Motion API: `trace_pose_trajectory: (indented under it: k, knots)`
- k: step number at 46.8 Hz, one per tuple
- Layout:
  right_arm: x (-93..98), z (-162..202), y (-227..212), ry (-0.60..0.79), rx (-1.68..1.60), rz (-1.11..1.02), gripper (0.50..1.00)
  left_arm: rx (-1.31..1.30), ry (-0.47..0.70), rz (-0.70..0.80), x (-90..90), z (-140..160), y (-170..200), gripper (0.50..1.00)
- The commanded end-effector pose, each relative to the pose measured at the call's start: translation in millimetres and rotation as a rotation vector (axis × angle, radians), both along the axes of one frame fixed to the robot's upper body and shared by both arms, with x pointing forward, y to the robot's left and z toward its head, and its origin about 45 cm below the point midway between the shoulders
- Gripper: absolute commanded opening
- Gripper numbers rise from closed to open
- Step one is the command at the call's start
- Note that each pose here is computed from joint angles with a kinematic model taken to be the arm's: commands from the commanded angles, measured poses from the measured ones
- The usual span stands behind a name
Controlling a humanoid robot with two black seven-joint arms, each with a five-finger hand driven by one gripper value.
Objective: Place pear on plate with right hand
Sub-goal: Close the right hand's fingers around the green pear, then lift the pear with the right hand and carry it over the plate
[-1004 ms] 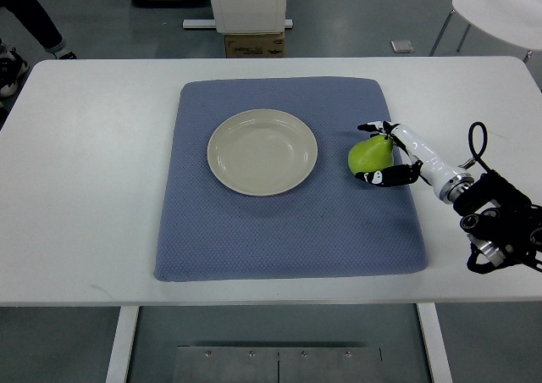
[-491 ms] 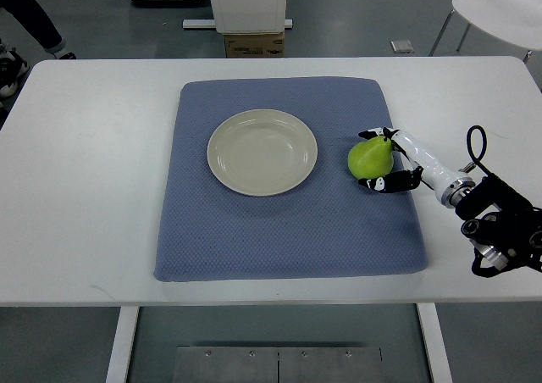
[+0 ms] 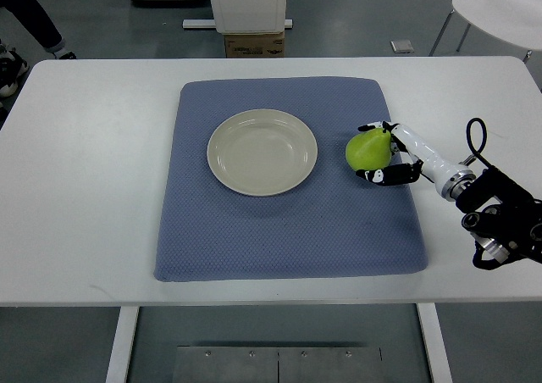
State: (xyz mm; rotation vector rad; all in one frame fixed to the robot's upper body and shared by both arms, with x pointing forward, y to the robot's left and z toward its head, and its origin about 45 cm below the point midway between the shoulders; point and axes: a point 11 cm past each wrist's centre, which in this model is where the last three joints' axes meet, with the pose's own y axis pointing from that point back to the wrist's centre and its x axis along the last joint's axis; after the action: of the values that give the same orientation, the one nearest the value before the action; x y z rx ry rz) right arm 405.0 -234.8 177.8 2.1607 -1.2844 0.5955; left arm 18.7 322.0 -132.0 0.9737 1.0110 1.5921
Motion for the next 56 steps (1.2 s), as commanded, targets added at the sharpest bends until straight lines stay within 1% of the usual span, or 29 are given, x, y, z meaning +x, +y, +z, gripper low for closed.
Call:
trace_pose_trajectory:
  k: [1, 7, 12, 16, 23, 29, 39, 48, 56]
  knots:
    - [0.7, 1, 2, -0.002, 0.003, 0.003, 0.500, 0.000, 0.000, 0.000, 0.0, 0, 0, 1.000]
    - [6.5, 10, 2, -0.021, 0.003, 0.004, 0.500, 0.000, 0.000, 0.000, 0.0, 0, 0, 1.000]
    - [22.2, 29, -5, -0.068, -0.006, -0.017, 0.500, 0.000, 0.000, 0.000, 0.0, 0, 0, 1.000]
    - [28.9, 41, -7, -0.086, -0.003, -0.029, 0.500, 0.000, 0.000, 0.000, 0.0, 0, 0, 1.000]
    - [30.8, 46, -9, -0.094, 0.000, -0.033, 0.500, 0.000, 0.000, 0.000, 0.0, 0, 0, 1.000]
    - [32.7, 50, 1, -0.099, 0.009, -0.019, 0.500, 0.000, 0.000, 0.000, 0.0, 0, 0, 1.000]
    - [28.7, 48, 51, -0.081, 0.054, 0.063, 0.500, 0.000, 0.000, 0.000, 0.0, 0, 0, 1.000]
    - [21.3, 46, 99, -0.070, 0.084, 0.146, 0.500, 0.000, 0.000, 0.000, 0.0, 0, 0, 1.000]
    - [13.9, 42, 131, -0.058, 0.097, 0.199, 0.500, 0.000, 0.000, 0.000, 0.0, 0, 0, 1.000]
